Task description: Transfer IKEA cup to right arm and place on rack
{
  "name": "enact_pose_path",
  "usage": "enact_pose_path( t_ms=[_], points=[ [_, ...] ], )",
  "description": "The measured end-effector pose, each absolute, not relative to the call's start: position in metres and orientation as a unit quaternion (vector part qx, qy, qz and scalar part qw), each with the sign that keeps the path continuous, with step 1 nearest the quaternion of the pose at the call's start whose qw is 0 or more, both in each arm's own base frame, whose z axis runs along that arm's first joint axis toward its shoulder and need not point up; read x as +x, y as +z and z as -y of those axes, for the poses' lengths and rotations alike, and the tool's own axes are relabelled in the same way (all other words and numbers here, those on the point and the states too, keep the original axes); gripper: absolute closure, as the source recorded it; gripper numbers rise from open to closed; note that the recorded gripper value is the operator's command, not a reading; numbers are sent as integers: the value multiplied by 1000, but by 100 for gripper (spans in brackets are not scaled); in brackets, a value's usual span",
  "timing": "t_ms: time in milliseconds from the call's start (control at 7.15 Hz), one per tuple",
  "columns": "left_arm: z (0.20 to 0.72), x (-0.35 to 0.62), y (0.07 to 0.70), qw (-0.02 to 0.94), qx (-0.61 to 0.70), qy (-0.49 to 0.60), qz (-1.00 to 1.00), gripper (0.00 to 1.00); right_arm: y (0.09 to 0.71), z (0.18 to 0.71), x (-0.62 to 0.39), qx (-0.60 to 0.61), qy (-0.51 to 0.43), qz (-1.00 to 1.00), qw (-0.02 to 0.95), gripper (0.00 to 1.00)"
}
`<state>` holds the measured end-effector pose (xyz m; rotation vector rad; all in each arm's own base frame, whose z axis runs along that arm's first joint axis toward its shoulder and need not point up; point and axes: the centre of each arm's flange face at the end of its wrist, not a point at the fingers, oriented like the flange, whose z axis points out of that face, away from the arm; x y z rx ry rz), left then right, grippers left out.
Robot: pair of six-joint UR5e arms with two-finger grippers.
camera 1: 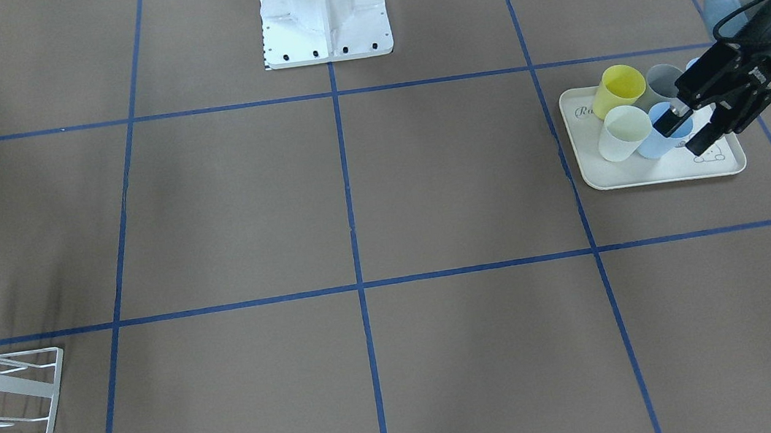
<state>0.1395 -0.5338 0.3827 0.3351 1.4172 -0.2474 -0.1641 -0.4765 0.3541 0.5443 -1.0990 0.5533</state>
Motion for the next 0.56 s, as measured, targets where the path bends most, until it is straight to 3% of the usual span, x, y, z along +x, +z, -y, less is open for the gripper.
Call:
enact_pose_path(
  t_ms=[560],
  points=[
    [537, 111, 436, 850, 247, -47, -462, 0, 273, 497, -190, 139, 275, 582, 753, 0]
  ],
)
